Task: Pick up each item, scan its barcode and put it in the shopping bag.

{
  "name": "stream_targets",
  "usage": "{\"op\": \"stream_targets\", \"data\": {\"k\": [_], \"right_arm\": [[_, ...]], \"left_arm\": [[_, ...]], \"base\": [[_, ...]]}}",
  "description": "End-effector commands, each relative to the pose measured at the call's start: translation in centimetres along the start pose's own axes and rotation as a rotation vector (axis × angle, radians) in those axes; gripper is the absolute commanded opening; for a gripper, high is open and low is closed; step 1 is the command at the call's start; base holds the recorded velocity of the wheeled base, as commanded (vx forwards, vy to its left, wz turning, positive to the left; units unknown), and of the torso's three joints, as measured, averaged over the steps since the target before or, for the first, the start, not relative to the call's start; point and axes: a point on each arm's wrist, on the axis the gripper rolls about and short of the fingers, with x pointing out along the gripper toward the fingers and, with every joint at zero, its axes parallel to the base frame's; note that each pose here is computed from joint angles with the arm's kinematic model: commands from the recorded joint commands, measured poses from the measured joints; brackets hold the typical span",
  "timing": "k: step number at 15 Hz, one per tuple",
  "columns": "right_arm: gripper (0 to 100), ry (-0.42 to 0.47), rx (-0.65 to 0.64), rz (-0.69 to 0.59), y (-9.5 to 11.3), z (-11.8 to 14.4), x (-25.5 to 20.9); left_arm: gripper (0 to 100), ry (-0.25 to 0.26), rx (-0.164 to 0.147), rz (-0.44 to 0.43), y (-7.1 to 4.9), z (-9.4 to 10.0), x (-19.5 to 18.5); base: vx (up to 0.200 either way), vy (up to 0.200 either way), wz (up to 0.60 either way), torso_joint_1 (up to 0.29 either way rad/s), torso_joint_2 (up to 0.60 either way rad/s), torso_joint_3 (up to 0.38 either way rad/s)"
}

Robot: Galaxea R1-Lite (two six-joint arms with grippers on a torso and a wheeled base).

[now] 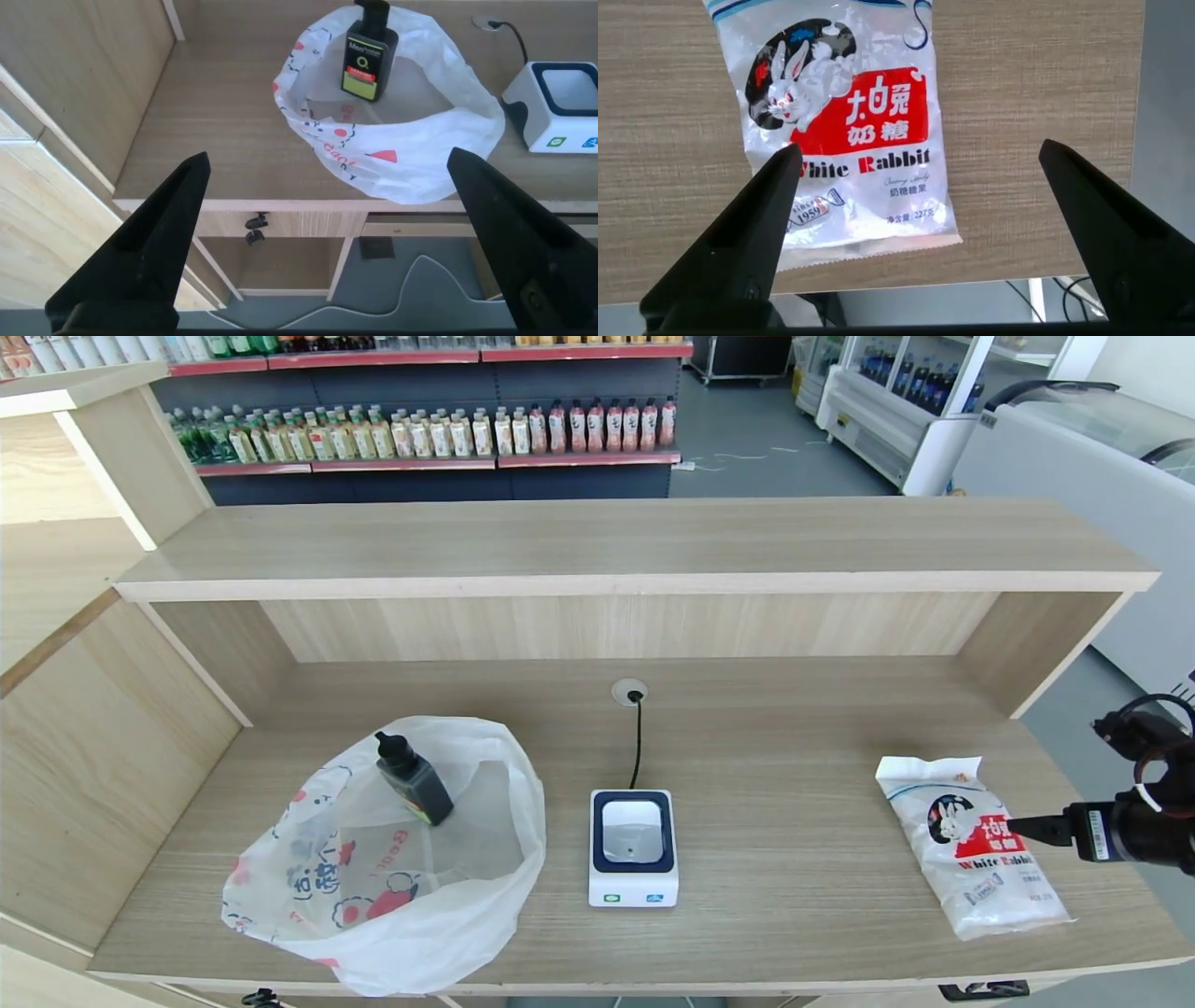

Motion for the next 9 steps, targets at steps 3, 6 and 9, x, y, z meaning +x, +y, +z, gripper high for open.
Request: {"op": "stream_targets", "data": {"k": [3,6,9], "right_arm": [[100,0.008,-0.01,0.017,-0.2,-0.3,2.4],[100,-0.019,-0.031,0.081,0.5,0.1,3.4],[100,0.003,-0.062,0.118,1.0,-0.3,4.3]], "left_arm": [[100,0.0,0.001,0.0,0.0,0.0,0.0],[100,0.0,0.001,0.0,0.0,0.0,0.0],[100,0.0,-0.001,0.0,0.0,0.0,0.0]], "base": [[0.0,0.0,0.0,0.0,0.0,0.0],[0.0,0.0,0.0,0.0,0.0,0.0],[0.0,0.0,0.0,0.0,0.0,0.0]]}}
